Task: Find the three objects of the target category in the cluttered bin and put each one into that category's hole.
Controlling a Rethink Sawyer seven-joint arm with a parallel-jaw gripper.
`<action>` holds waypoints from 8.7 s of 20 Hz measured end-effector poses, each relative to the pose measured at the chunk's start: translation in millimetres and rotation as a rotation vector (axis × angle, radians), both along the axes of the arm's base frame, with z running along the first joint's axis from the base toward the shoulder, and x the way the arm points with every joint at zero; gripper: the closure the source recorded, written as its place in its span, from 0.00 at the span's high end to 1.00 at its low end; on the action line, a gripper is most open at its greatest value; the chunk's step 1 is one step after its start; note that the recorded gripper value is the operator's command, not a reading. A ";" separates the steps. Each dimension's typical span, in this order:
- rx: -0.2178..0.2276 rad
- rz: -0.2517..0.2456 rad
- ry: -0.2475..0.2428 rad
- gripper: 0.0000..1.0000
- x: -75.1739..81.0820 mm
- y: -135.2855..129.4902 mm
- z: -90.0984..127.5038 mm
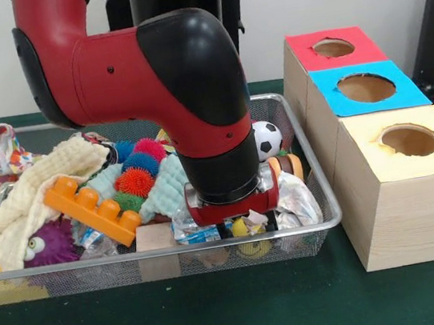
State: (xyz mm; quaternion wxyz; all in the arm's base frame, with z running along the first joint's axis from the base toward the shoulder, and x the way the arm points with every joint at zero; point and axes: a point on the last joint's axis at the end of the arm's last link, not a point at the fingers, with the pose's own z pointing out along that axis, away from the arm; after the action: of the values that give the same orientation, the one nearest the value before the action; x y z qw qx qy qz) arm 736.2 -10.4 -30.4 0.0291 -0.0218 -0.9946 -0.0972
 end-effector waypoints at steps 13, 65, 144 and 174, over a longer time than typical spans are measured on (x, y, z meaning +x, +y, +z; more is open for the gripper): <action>-0.020 0.025 -0.002 1.00 3.8 21.3 12.7; 0.010 0.020 -0.009 0.00 26.5 49.3 111.0; -0.008 0.007 -0.014 1.00 17.5 29.9 114.3; -0.035 -0.028 -0.075 0.00 2.7 22.1 76.1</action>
State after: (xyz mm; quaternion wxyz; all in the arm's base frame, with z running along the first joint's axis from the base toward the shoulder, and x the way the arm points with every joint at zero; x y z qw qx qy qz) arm 738.9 11.7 45.8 -0.0098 -0.0328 -0.9961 -0.0808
